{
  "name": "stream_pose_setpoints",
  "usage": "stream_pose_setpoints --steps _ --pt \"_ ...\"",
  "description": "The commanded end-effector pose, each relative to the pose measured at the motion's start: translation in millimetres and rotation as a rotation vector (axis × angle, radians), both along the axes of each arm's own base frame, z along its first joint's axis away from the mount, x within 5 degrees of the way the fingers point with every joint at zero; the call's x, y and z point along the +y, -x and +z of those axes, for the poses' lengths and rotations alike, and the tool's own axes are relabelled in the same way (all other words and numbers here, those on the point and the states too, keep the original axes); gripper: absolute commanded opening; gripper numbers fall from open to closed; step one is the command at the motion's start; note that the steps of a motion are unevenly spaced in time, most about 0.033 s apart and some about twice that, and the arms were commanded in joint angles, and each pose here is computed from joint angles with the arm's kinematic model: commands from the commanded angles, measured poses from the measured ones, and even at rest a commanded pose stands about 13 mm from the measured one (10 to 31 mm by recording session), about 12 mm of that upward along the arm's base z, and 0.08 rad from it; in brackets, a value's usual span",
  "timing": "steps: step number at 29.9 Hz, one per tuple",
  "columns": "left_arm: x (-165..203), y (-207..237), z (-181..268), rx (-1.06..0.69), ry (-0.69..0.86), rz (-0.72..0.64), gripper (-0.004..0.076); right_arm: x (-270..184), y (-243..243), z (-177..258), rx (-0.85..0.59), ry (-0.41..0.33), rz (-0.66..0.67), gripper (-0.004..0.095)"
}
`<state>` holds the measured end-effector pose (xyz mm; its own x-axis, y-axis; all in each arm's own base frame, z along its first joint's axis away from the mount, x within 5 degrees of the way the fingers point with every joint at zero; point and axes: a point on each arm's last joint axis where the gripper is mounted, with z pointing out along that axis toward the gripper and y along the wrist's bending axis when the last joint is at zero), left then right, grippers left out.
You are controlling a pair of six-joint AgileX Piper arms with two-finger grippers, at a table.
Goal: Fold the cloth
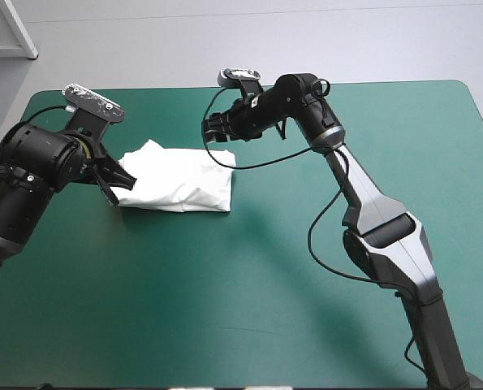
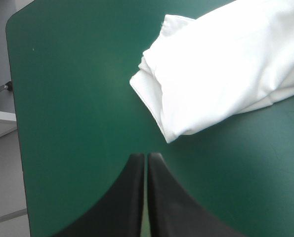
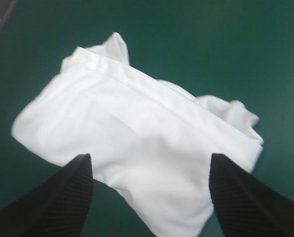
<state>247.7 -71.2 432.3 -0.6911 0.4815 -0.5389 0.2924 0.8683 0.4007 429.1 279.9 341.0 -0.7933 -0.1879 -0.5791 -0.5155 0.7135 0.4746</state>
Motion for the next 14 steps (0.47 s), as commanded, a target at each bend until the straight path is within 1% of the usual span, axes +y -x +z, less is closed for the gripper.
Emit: stream_pose_setpoints --steps 1,3,6,9,11,14 --pt "7 9 17 -0.076 0.007 0.013 0.0020 -15 13 26 -0.046 0.015 -0.034 0.0625" --pt "7 9 17 -0.076 0.007 0.013 0.0020 -14 12 10 0.006 0.038 -0.033 0.0624" --pt "7 9 17 -0.077 0.005 0.013 0.0020 -8 12 -12 0.086 0.043 -0.012 0.0624" --pt "7 9 17 -0.075 -0.005 0.006 0.0019 2 13 -29 0.121 0.061 0.011 0.0624" --pt "7 9 17 -0.077 -0.004 0.006 0.0019 9 14 -36 0.129 0.056 0.020 0.0624" --pt "7 9 17 -0.077 -0.004 0.006 0.0019 20 15 -42 0.129 0.030 0.026 0.0624"
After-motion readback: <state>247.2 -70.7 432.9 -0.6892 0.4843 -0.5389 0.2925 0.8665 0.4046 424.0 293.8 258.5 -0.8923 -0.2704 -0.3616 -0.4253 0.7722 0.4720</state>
